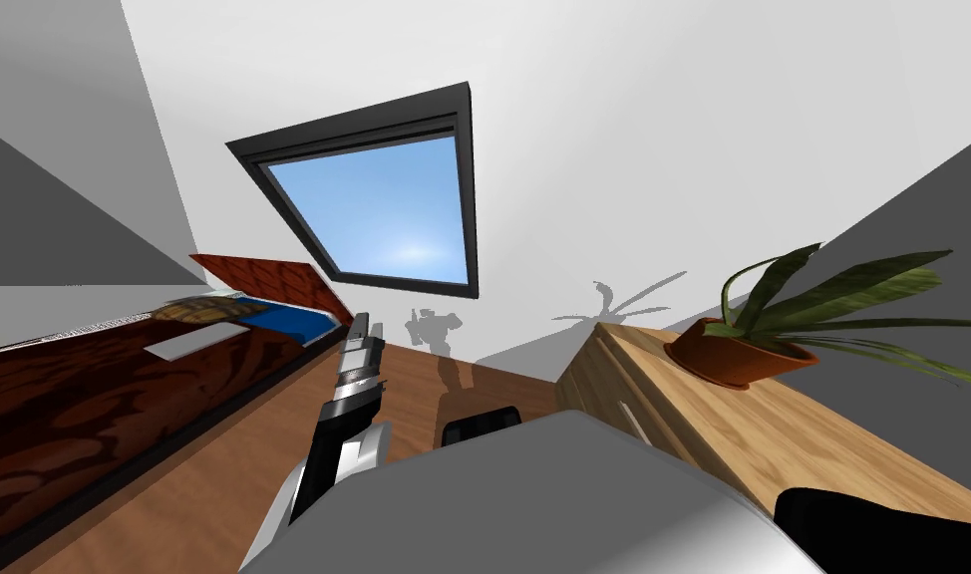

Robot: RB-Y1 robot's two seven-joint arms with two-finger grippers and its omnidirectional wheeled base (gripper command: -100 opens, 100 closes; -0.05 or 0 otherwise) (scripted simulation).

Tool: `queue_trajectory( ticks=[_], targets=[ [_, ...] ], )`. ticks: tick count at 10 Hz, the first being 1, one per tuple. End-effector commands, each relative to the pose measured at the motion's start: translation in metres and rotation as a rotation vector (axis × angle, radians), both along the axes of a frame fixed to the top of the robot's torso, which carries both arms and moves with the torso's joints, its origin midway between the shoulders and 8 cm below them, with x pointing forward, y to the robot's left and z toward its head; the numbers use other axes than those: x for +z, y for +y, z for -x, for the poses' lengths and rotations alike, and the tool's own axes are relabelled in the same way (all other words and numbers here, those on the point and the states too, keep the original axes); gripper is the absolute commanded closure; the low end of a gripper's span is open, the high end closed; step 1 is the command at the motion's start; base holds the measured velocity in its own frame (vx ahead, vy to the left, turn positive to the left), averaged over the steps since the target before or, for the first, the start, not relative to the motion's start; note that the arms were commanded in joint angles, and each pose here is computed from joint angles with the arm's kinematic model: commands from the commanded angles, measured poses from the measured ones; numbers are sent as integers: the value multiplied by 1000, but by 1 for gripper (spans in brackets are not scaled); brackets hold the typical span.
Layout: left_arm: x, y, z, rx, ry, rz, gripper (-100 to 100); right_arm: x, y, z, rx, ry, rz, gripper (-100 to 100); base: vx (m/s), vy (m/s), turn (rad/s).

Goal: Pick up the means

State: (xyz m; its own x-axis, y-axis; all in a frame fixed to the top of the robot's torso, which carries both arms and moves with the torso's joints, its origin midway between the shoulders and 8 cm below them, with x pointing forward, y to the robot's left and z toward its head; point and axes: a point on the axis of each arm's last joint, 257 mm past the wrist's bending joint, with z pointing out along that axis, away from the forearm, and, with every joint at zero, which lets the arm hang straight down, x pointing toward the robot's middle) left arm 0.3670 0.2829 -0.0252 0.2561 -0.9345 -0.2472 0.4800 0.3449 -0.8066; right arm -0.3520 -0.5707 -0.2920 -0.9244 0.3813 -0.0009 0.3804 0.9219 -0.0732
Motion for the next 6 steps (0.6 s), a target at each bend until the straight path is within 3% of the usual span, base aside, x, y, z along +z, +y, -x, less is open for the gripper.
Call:
queue_trajectory(
  ticks=[1, 2, 4, 5, 6],
  targets=[
    [0, 0, 0, 0, 0, 0, 0, -4, 3, -9, 14, -15, -9, 100, -3, -23, -1],
    [0, 0, 0, 0, 0, 0, 0, 6, 0, 2, 0, 23, 16, 100, 4, -44, -70],
    [0, 0, 0, 0, 0, 0, 0, -2, 8, -17, 28, -10, -8, 100, -6, -37, -32],
    [0, 0, 0, 0, 0, 0, 0, -2, 9, -18, 30, -13, -10, 100, -1, -2, 12],
    [0, 0, 0, 0, 0, 0, 0, 7, 6, -9, 16, 20, 13, 100, 8, -37, -75]
  ],
)
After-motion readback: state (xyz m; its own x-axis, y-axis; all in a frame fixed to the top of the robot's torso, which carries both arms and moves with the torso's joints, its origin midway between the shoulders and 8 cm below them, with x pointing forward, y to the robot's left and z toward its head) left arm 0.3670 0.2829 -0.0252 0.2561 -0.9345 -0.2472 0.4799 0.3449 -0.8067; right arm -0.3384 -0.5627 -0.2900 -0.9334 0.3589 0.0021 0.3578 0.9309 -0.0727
